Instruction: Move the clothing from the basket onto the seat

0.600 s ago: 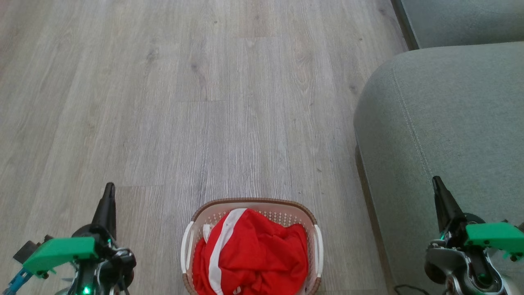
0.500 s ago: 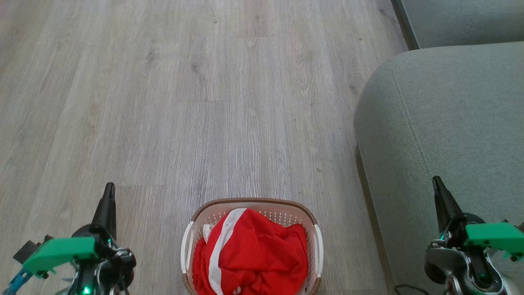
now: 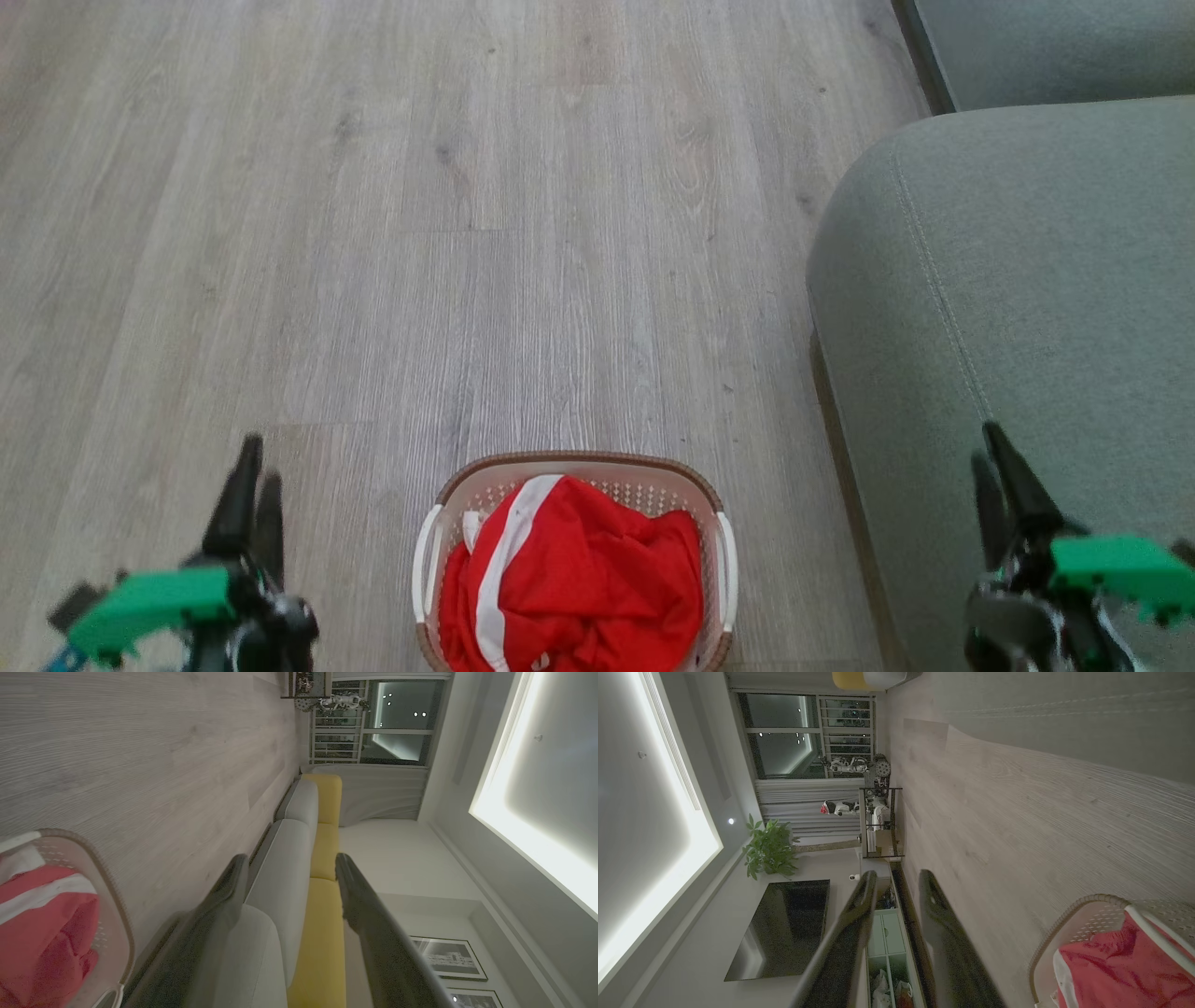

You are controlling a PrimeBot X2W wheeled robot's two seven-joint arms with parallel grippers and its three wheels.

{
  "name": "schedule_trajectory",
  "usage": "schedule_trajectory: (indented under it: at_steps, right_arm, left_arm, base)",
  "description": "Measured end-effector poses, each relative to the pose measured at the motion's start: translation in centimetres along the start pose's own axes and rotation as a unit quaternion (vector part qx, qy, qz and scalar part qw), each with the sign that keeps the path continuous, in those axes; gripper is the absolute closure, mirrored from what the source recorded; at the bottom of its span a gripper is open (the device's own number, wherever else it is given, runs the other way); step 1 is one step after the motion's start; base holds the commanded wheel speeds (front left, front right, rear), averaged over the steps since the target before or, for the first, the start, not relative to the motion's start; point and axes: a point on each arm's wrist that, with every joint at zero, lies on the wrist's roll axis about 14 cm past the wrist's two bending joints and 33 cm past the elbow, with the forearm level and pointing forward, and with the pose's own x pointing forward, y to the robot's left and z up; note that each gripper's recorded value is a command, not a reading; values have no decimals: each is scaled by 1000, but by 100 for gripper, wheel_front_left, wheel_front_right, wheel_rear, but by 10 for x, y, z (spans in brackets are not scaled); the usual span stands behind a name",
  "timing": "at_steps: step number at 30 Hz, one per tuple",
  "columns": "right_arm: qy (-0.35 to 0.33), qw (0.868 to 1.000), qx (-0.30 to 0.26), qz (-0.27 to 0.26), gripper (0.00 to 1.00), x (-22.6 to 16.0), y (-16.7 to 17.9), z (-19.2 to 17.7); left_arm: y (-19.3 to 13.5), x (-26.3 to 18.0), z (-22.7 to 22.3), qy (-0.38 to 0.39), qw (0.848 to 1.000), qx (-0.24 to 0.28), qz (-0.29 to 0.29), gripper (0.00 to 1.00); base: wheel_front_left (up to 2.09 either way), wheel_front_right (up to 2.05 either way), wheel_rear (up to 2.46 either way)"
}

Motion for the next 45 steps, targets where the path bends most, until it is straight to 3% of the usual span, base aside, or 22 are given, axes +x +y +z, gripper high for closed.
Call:
schedule_trajectory:
  at_steps: [5, 23, 36, 45]
  right_arm:
    - [-2, 999, 2, -46, 0, -15, -32, 1]
    - [-4, 1000, -29, -10, 0, -11, -8, -3]
    - [-4, 993, -120, 13, 0, -9, 8, 0]
    - [4, 977, -213, 30, 0, -8, 19, -3]
  left_arm:
    - [34, -17, -1, -4, 999, -7, 49, 0]
    - [17, -11, -5, -9, 999, 22, 24, 0]
    - [4, -7, -17, 3, 992, 127, 10, 0]
    - [-1, -5, -29, 16, 974, 226, 9, 0]
  base:
    - [0, 0, 0]
    - [0, 0, 0]
    - [0, 0, 0]
    - [0, 0, 0]
